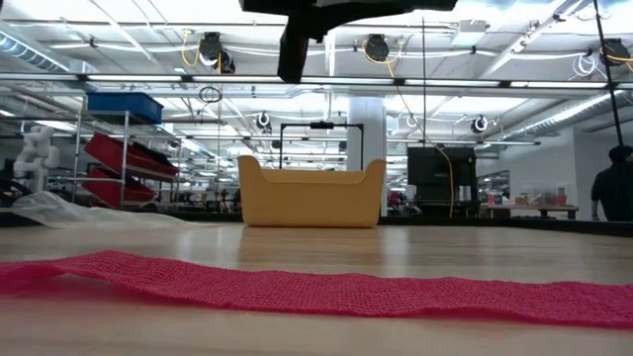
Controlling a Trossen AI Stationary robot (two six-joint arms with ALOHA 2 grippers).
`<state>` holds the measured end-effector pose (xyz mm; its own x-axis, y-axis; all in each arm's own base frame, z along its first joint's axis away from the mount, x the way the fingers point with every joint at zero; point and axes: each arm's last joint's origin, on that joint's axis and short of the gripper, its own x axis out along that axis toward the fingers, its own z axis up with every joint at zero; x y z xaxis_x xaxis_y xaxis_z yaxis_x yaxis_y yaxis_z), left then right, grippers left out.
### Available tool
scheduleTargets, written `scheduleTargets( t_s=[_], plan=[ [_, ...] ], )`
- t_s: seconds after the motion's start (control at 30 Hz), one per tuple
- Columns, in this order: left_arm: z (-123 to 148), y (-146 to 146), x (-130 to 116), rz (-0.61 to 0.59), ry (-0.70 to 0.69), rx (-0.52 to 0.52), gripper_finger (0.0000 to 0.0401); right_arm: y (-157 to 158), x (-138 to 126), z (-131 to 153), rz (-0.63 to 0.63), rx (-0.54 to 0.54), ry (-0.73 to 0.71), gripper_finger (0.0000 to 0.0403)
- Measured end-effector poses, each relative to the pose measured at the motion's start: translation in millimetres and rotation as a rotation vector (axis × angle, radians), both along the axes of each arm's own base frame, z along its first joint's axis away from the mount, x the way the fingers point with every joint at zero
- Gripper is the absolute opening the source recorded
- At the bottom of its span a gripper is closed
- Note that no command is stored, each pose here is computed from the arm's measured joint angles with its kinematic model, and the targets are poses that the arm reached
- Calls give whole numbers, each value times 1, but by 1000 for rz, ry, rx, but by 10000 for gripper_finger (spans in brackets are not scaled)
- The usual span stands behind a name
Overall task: Roll bandage
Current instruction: Roll the green bandage
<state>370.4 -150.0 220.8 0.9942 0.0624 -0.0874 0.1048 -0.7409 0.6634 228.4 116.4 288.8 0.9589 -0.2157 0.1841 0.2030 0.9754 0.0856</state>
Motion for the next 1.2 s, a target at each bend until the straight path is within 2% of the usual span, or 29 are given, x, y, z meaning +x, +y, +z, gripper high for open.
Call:
scheduleTargets(
  t_s=[0.33, 0.67, 0.8, 0.87, 1.0, 1.2],
  plan=[
    [4, -1, 3, 1, -34, -20, 160, 0, 0, -1, 1, -6, 9, 34],
    [3, -2, 3, -5, -28, -81, 67, 0, 0, -1, 0, -6, 10, 34],
    [3, -4, 3, -49, -28, -171, 25, 0, 0, -1, 0, -7, 11, 34],
    [3, -6, 2, -89, -30, -184, 8, 0, 0, -2, -1, -11, 16, 34],
    [13, -14, 3, -136, -57, -288, 10, 0, 1, -5, -20, -79, 65, 34],
    [36, -29, -1, -199, -213, -400, 6, -2, 3, -8, -33, -119, 93, 34]
  ],
)
